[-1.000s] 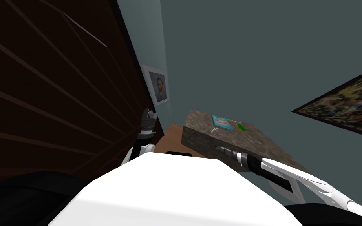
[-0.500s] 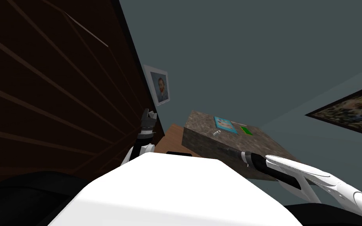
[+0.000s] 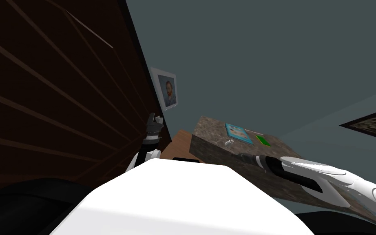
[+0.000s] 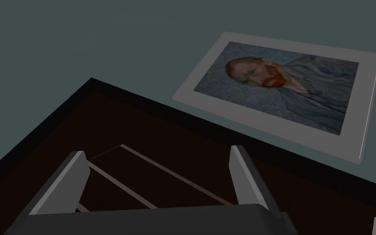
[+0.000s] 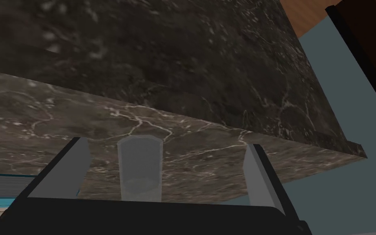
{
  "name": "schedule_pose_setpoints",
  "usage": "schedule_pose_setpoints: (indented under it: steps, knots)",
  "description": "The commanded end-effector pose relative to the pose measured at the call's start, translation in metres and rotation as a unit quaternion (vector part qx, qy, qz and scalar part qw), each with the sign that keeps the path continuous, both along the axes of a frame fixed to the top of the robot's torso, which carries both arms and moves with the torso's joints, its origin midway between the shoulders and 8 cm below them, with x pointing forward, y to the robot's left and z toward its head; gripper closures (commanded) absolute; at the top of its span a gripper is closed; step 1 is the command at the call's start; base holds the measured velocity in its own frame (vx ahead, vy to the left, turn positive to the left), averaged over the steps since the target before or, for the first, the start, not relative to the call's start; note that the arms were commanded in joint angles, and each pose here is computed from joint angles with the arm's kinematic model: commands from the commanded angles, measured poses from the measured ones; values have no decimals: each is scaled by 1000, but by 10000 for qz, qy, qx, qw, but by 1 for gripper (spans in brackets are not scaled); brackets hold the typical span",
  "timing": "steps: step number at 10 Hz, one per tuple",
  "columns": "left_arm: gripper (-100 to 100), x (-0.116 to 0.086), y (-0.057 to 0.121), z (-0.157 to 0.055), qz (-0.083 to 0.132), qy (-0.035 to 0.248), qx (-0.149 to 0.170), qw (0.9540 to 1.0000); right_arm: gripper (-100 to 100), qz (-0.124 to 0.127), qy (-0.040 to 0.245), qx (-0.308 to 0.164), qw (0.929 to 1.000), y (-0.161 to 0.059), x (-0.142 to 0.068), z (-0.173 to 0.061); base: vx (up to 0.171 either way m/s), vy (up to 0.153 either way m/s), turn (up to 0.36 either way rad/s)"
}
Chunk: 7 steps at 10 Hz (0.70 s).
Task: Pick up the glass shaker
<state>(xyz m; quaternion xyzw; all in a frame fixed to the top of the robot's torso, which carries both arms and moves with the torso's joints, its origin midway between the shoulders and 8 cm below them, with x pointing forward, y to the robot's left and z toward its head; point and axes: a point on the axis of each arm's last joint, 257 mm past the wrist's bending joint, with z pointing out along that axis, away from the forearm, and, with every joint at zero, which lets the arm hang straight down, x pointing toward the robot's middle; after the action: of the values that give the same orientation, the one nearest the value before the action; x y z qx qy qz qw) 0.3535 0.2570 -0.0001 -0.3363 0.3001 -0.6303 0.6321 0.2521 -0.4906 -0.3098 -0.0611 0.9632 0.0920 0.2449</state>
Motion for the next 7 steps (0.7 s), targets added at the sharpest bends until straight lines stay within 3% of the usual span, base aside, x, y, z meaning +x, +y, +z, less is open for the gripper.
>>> schedule_pose_setpoints:
  steps: [1,7]
  knots:
    - [0,0,0,0,0,0,0,10000,-100,163,69,-271,9995,-13,2,6,56,7,62]
    - [0,0,0,0,0,0,0,10000,-100,632,222,-993,9928,-45,13,27,59,11,67]
